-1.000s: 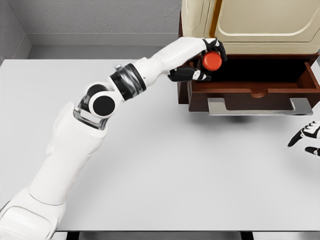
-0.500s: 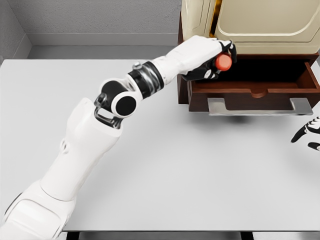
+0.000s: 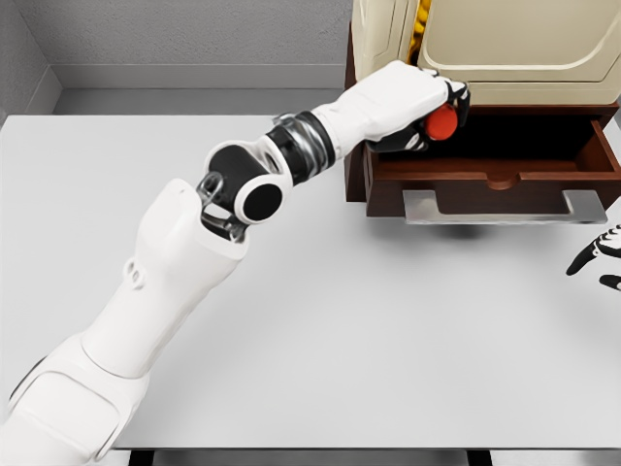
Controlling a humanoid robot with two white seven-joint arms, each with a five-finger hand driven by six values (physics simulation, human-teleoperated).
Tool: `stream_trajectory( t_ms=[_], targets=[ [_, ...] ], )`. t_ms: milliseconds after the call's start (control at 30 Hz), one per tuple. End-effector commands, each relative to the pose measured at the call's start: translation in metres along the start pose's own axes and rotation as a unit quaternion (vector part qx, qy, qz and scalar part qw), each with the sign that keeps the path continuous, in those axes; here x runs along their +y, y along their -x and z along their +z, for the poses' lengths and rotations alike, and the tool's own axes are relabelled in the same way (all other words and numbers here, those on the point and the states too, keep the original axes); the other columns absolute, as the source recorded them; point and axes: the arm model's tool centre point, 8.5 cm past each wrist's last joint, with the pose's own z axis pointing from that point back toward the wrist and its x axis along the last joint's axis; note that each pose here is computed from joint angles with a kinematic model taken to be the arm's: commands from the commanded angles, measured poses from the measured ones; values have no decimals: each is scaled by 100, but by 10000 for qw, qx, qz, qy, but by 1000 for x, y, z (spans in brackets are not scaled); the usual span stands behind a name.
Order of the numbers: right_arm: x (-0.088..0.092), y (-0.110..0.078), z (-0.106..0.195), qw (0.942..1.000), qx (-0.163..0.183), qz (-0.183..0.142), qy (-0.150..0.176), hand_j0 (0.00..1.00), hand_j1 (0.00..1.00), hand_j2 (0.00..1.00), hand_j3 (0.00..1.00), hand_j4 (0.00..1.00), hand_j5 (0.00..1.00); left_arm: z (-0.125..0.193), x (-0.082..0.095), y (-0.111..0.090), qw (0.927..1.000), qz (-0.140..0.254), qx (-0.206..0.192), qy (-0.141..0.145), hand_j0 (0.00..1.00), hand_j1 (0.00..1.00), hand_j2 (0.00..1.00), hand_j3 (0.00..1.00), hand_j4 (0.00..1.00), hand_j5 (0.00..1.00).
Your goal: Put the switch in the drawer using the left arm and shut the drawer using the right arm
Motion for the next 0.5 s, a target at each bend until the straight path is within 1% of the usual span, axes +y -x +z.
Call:
stream_trajectory(
  t_ms=[0, 100, 133, 167, 200, 267, 467],
  targets=[
    [0, 0, 0, 10000, -7, -29, 15, 58, 58, 58, 58, 58, 58, -1, -2, -1, 10000, -56, 10, 24, 33, 33, 33, 33, 33, 33],
    [0, 0, 0, 10000, -7, -29, 15, 58, 58, 58, 58, 58, 58, -1, -2, -1, 10000, -66, 17, 33, 36, 36, 36, 36, 36, 36],
    [0, 0, 0, 10000, -7, -29, 15, 58, 58, 58, 58, 58, 58, -1, -2, 1, 9999, -117, 58, 50, 44, 44, 44, 44, 44, 44],
    [0, 0, 0, 10000, -7, -29, 15, 58, 58, 58, 58, 58, 58, -2, -3, 2, 9998, -132, 93, 67, 47, 47, 47, 47, 47, 47],
    [0, 0, 0, 10000, -7, -29, 15, 58, 58, 58, 58, 58, 58, -2, -4, 3, 9998, -136, 102, 73, 53, 53, 53, 53, 53, 53],
    [0, 0, 0, 10000, -7, -29, 15, 58, 58, 58, 58, 58, 58, -2, -2, 3, 9998, -155, 96, 61, 59, 59, 59, 59, 59, 59],
    [0, 0, 0, 10000, -7, -29, 15, 58, 58, 58, 58, 58, 58, -2, -2, 2, 9998, -157, 91, 67, 62, 62, 62, 62, 62, 62]
  ],
)
